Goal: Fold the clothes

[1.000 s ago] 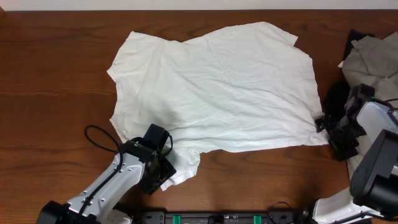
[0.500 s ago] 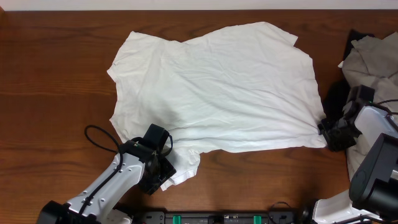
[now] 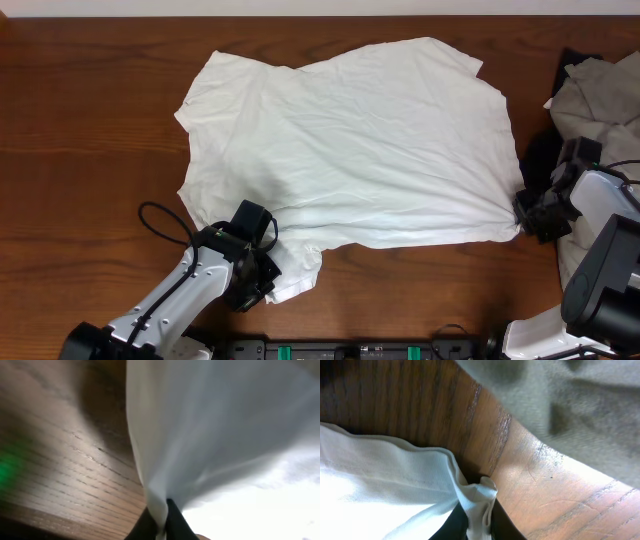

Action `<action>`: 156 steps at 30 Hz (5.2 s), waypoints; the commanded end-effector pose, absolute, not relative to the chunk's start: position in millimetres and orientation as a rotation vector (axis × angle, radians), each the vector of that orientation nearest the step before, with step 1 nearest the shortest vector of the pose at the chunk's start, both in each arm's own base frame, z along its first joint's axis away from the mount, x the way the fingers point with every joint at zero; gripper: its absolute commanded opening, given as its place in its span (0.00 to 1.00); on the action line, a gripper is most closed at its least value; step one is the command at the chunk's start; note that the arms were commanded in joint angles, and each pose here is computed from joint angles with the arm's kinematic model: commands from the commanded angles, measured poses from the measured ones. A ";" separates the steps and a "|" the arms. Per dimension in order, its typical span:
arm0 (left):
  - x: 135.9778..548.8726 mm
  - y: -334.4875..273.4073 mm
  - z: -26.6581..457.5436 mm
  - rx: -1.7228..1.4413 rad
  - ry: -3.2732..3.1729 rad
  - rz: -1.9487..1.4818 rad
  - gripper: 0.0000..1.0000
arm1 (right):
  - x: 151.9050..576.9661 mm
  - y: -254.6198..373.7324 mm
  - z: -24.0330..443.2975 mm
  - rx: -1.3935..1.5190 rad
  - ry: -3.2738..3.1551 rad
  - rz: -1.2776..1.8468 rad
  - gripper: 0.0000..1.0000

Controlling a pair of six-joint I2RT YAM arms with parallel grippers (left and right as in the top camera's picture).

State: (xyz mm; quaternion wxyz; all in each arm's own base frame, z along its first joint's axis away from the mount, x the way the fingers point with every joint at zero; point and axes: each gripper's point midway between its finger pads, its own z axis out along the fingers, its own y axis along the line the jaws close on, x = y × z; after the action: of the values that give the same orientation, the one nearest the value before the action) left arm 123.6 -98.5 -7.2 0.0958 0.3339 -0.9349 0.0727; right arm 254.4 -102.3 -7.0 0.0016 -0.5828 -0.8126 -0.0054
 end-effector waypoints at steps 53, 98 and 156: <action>198.8 -58.3 102.9 1.020 -3.256 0.044 0.06 | 221.5 -104.9 51.3 -1.794 -2.566 0.135 0.02; 310.1 -44.0 92.7 1.054 -3.558 -0.053 0.06 | 310.2 -94.1 60.3 -1.811 -2.941 -0.017 0.01; 337.9 -26.4 157.7 0.845 -3.801 -0.328 0.98 | 342.9 -100.0 90.9 -1.397 -3.207 0.241 0.99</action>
State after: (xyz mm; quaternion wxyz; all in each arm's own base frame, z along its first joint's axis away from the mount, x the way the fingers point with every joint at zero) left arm 333.8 -30.7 119.4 -0.3333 0.1945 -0.9185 -0.0855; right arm 322.9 -98.7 49.1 -0.1289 -0.4241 -0.8932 0.0757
